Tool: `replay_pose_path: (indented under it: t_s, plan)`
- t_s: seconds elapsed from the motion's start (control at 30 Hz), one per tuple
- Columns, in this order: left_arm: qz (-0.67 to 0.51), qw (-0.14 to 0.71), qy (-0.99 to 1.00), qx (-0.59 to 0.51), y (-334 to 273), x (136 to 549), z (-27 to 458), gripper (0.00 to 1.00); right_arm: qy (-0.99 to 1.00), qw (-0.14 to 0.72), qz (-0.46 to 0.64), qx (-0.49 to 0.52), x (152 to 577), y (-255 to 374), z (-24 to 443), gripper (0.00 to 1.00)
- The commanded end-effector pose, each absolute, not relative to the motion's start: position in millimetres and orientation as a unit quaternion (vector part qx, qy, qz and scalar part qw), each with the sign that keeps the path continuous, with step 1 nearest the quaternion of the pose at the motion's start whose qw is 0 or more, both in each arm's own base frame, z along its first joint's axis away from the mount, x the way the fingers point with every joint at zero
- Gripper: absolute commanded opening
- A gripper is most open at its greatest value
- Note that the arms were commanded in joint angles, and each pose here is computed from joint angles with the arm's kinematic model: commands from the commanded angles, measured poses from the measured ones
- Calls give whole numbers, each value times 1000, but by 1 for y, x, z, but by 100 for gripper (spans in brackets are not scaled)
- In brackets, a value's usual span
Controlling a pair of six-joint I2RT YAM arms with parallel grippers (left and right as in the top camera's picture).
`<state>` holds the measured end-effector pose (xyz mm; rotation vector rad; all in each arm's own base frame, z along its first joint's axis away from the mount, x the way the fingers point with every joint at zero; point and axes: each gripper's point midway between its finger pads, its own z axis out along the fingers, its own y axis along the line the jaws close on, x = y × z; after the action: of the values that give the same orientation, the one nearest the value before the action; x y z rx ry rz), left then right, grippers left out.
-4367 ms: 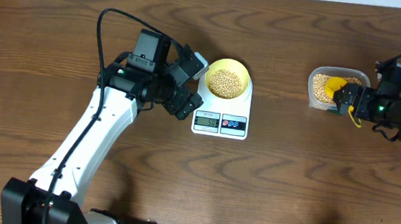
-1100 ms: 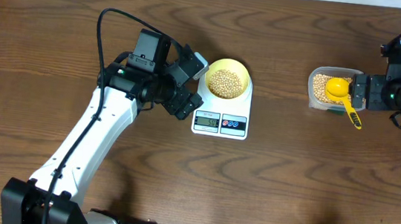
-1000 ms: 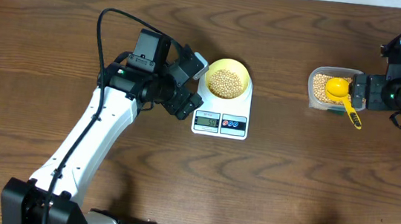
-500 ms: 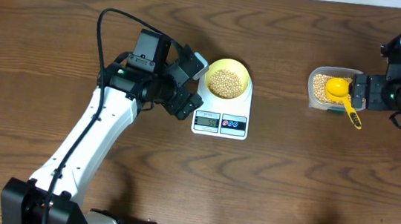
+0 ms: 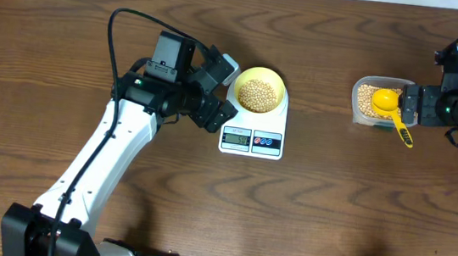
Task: Scoop item into bowl and weigh 50g on scale
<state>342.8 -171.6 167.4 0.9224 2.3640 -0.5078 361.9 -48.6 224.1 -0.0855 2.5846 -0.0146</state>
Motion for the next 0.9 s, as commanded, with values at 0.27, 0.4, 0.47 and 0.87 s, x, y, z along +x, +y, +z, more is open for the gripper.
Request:
replay_pose_path:
  t_s: [0.27,0.4,0.47,0.87]
  plan:
    - [-167,247,917,264,-189,334,157,86,956,290,-10,-31,363,-48,237,99]
    - [-134,247,937,209,-187,337,152,86,956,290,-10,-30,363,-48,237,99]
    - [-130,250,935,214,-191,336,150,86,956,290,-10,-31,363,-48,237,99]
    - [-120,253,939,199,-195,338,138,86,956,290,-10,-31,363,-48,237,99]
